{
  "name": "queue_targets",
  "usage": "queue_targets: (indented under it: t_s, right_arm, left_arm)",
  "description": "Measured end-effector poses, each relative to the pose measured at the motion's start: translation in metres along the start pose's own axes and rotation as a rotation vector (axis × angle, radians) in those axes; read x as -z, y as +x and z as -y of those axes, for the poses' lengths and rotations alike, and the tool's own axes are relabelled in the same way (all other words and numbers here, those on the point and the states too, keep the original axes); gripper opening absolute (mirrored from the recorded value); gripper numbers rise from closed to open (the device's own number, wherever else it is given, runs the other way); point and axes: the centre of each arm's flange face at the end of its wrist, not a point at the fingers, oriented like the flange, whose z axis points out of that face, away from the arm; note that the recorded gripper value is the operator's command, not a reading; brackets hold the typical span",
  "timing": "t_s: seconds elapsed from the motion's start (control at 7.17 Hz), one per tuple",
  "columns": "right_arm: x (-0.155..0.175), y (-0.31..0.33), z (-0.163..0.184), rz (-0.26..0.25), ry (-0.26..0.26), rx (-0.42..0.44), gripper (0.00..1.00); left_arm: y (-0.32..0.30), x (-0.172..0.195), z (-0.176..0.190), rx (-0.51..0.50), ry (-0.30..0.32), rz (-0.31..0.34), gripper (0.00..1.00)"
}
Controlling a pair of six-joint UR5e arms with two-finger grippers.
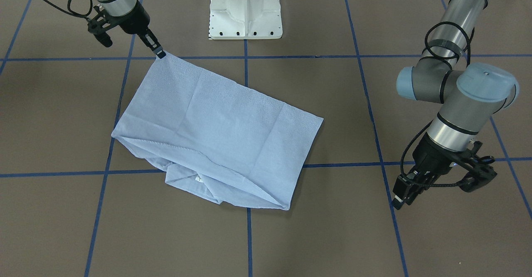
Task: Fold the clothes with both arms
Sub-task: 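Drag the grasped shirt edge toward the robot with the right gripper, then grasp the shirt corner nearest the left gripper while the right gripper withdraws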
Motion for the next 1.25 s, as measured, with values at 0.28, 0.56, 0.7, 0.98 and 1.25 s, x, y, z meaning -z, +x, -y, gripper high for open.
queue_targets:
  t_s: [0.28,0.56,0.7,0.98,1.25]
  right_arm:
    - [-0.011,0.051,-0.048,-0.165,-0.140,0.072,0.93]
    - [-0.009,0.083,-0.073,-0.277,-0.227,0.094,1.00]
    - [-0.007,0.089,-0.078,-0.295,-0.241,0.090,1.00]
    - [0.014,0.067,-0.063,-0.231,-0.226,0.023,1.00]
    - [0.033,-0.012,-0.010,-0.046,-0.151,-0.076,1.00]
  left_arm:
    - [0.018,0.005,-0.020,-0.002,-0.046,-0.036,0.50]
    - [0.049,0.014,-0.065,0.040,-0.158,-0.093,0.52]
    - [0.062,0.026,-0.096,0.075,-0.216,-0.123,0.55]
    - [0.057,0.059,-0.179,0.150,-0.337,-0.148,0.60]
    - [0.048,0.061,-0.266,0.236,-0.399,-0.116,0.62]
